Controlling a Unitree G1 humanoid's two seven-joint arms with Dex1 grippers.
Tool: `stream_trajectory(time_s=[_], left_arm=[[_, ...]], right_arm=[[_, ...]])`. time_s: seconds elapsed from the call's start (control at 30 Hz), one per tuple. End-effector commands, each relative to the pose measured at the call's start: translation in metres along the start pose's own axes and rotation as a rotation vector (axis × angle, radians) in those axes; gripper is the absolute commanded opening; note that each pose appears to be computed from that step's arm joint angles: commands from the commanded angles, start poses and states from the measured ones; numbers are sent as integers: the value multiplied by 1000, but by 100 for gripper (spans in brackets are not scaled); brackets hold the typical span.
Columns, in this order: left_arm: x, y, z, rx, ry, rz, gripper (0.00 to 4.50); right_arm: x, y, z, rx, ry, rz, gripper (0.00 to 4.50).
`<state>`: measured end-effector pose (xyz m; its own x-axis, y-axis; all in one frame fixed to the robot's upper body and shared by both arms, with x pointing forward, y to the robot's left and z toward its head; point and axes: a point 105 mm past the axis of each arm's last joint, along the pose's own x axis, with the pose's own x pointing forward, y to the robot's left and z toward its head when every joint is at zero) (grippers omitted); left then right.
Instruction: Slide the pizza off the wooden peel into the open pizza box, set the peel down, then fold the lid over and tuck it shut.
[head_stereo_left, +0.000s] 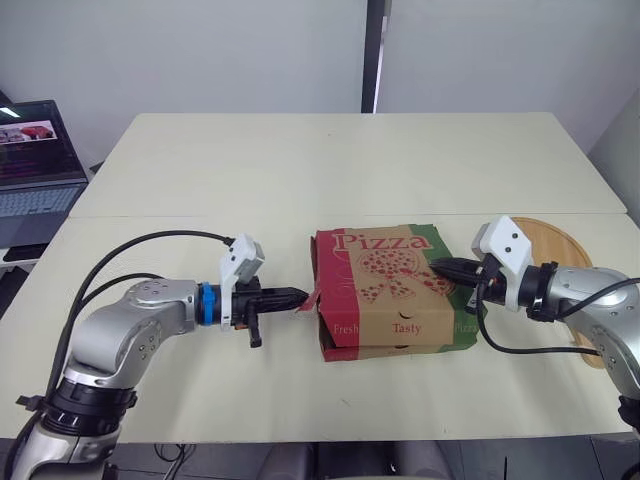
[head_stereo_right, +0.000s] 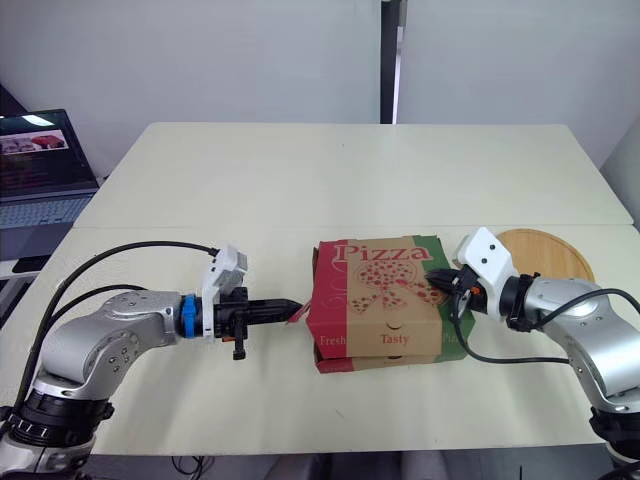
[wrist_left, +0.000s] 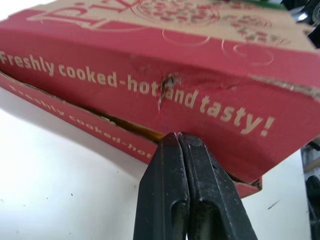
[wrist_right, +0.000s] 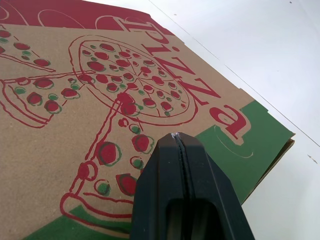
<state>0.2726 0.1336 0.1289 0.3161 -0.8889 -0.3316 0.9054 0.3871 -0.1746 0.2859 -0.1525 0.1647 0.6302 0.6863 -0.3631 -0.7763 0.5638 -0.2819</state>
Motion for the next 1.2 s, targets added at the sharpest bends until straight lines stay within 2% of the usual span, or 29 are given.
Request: stream_trajectory(time_s=[0.03, 0.2, 0.33, 0.5, 0.6, 0.77, 0.97, 1.1, 1.2], left_arm=[[2, -2, 4, 56, -9, -1, 1], [-3, 3, 9, 68, -27, 29, 1], [-31, 16, 16, 72, -20, 94, 1], [-55, 24, 49, 107, -62, 110, 1], [-38, 13, 66, 189, -54, 37, 1], [11, -11, 80, 291, -66, -107, 1], [45, -18, 62, 351, 11, -203, 1], [47, -13, 54, 368, 47, -213, 1], [46, -12, 55, 373, 49, -216, 1]], right_arm=[[0, 2, 6, -31, -23, 6, 0], [2, 3, 6, -36, -23, 9, 0], [2, 5, 4, -48, -17, 10, 0], [3, 6, 0, -69, -5, 13, 0], [4, 7, -1, -79, 1, 17, 0], [4, 5, 0, -88, -5, 12, 0], [1, 0, 14, -116, -66, -13, 0], [-18, -19, 30, -135, -132, -110, 0], [-39, -34, 26, -158, -114, -183, 0]])
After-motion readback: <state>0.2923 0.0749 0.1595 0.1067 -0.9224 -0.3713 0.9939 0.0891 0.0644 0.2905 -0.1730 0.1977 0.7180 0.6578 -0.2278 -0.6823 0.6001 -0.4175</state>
